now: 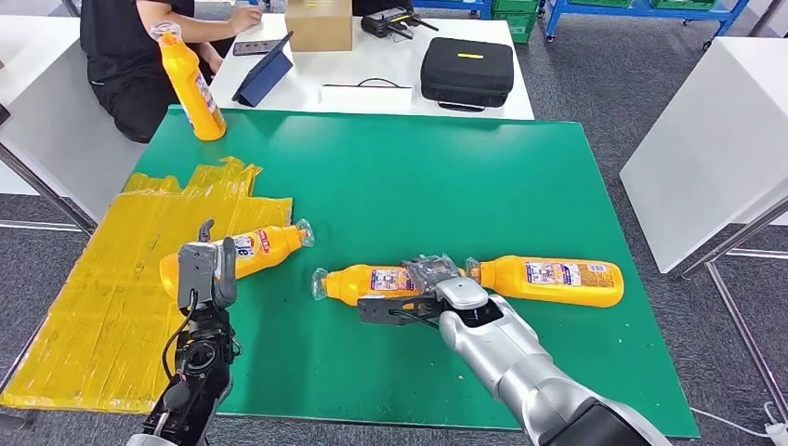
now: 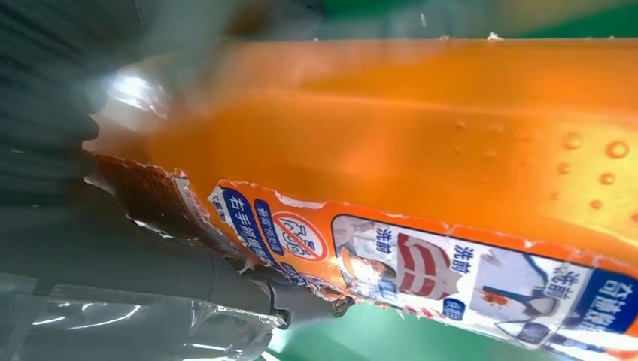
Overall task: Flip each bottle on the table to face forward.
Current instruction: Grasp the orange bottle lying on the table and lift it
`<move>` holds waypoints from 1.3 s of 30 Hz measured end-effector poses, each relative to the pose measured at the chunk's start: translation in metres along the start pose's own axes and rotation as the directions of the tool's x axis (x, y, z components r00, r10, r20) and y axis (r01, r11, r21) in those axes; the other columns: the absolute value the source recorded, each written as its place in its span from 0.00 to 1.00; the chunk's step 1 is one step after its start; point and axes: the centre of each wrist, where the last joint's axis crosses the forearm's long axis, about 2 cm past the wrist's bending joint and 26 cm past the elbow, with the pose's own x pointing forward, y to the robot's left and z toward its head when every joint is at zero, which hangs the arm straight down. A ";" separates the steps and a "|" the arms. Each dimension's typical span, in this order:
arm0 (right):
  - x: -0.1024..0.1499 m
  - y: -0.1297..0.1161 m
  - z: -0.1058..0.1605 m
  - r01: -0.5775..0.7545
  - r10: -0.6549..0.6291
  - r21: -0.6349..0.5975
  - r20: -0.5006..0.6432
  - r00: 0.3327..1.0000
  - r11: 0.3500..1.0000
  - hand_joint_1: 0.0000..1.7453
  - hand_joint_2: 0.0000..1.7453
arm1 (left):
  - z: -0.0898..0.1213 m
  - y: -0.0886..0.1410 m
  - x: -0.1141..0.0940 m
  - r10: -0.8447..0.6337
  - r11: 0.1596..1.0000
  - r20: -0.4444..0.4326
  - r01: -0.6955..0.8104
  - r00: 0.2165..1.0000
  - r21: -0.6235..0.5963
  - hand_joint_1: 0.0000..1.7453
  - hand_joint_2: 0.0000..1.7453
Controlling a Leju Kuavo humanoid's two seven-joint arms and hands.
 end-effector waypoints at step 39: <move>0.030 -0.035 0.067 0.730 -0.526 -0.368 0.518 0.675 0.576 1.00 1.00 | 0.039 -0.040 0.038 0.635 0.605 -0.072 -0.554 0.769 -0.572 0.00 1.00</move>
